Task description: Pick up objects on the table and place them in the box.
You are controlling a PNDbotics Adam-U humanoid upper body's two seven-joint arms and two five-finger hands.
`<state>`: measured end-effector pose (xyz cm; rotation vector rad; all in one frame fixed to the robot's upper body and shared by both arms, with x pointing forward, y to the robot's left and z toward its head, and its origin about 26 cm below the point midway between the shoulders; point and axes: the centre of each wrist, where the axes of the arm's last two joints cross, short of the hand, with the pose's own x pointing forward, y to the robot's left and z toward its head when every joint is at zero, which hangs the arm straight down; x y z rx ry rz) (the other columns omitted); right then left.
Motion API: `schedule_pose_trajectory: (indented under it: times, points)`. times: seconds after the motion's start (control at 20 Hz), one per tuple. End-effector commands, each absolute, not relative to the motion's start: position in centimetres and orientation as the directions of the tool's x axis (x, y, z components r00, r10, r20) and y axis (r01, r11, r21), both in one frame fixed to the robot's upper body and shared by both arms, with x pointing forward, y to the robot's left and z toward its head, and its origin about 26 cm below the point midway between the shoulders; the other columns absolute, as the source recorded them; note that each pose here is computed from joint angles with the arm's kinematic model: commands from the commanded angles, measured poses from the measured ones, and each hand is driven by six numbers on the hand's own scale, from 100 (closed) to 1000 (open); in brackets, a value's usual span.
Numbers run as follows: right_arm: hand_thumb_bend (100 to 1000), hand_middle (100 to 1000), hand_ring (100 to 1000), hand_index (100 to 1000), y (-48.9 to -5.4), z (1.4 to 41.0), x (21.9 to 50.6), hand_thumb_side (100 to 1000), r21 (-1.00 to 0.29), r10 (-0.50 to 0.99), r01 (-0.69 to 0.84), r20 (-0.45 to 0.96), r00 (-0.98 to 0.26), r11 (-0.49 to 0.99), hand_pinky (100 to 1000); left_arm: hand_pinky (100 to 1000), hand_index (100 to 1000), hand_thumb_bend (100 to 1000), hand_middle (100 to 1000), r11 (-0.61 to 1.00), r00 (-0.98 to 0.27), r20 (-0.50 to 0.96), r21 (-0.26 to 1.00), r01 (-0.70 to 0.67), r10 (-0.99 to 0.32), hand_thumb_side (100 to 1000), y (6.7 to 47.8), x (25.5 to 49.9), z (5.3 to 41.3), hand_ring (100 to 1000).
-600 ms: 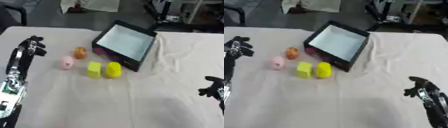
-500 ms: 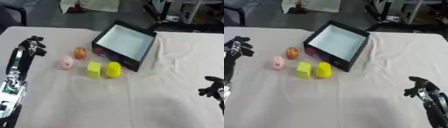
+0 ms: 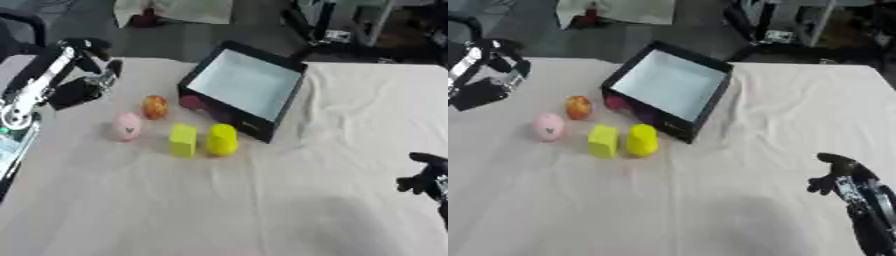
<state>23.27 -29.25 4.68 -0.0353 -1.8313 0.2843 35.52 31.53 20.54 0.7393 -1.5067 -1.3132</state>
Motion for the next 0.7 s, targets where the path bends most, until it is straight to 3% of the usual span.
schedule_pose_trajectory:
  times: [0.05,0.3,0.7]
  points:
    - [100,327,489,757,-29.6,5.3,23.3,724,-0.246,0.2,-0.13,0.935,-0.293,0.961,684,751,879,338,739,-0.045,-0.371,0.072,0.954,0.297,-0.926,512,31.5,36.3,22.8,670]
    - [100,327,489,757,-29.6,5.2,23.2,729,-0.246,0.2,-0.133,0.936,-0.289,0.96,685,763,878,399,760,-0.281,-0.378,-0.099,0.839,0.466,-0.921,442,30.8,38.4,22.7,686]
    - [100,327,489,757,-29.5,5.1,23.2,733,-0.243,0.197,-0.134,0.938,-0.286,0.961,685,768,875,448,770,-0.342,-0.288,-0.213,0.77,0.539,-0.934,458,31.8,41.5,18.6,691]
